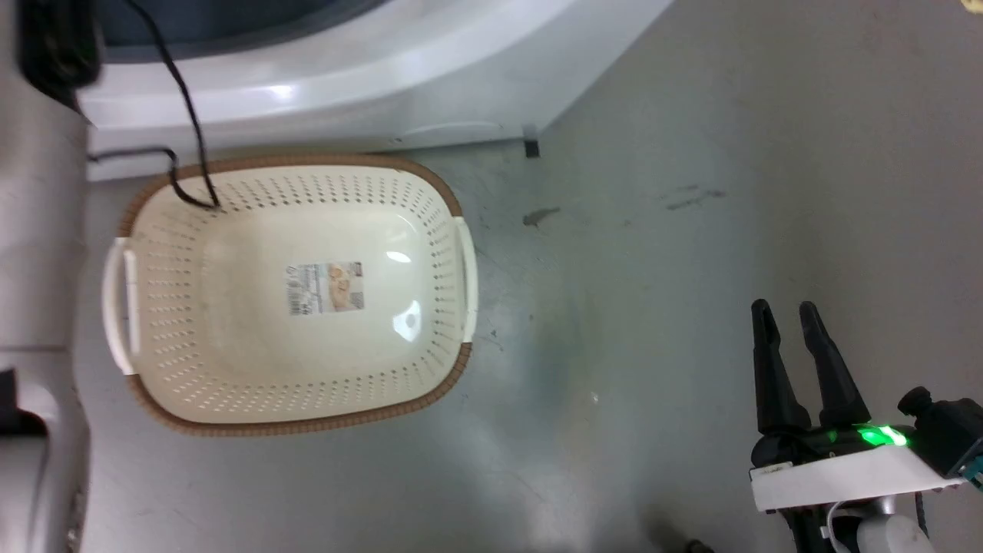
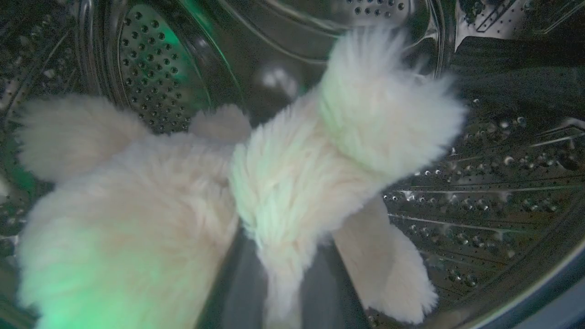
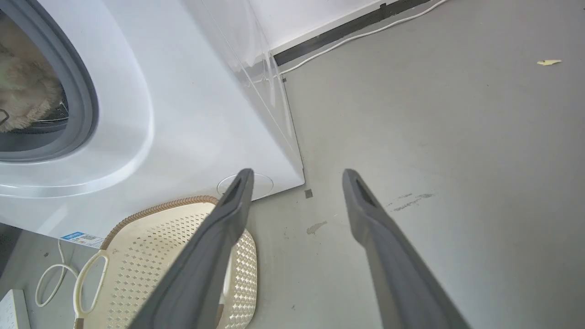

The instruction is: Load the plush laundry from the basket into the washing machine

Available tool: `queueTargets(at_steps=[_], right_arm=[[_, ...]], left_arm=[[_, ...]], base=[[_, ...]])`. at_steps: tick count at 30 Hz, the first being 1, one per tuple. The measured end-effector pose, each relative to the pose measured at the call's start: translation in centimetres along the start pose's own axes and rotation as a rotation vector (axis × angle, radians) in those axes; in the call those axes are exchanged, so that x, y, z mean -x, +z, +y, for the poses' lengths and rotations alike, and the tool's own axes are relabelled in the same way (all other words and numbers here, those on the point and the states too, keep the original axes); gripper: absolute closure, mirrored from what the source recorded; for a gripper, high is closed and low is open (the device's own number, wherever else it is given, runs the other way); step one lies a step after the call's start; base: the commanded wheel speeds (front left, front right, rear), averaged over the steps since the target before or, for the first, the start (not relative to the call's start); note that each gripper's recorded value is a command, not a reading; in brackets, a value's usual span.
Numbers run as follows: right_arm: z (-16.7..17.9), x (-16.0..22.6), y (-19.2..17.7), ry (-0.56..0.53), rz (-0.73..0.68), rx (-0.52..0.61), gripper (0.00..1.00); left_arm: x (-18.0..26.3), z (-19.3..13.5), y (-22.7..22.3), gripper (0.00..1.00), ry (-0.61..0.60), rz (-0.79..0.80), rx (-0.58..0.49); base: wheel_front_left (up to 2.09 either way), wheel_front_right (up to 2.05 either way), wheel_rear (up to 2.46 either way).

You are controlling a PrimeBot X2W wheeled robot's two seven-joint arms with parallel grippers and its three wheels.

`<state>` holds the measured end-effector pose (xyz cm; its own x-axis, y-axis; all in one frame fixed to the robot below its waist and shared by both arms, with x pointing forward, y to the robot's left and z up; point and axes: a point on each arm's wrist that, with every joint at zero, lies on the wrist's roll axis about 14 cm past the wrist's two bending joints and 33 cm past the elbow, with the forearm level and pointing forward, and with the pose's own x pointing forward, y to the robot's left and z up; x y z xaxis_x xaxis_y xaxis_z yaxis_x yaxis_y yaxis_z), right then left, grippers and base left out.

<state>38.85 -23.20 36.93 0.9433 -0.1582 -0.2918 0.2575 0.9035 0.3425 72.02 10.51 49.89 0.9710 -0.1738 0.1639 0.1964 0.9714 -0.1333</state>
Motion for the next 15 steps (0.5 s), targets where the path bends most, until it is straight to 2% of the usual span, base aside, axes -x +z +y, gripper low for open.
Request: queueTargets(at_steps=[15], right_arm=[[-2.0, 0.4, -1.5, -0.075, 0.050, 0.005, 0.00]], left_arm=[[-5.2, -0.7, -3.1, 1.00, -0.071, -0.005, -0.061]], base=[[0.00, 0.00, 0.00]])
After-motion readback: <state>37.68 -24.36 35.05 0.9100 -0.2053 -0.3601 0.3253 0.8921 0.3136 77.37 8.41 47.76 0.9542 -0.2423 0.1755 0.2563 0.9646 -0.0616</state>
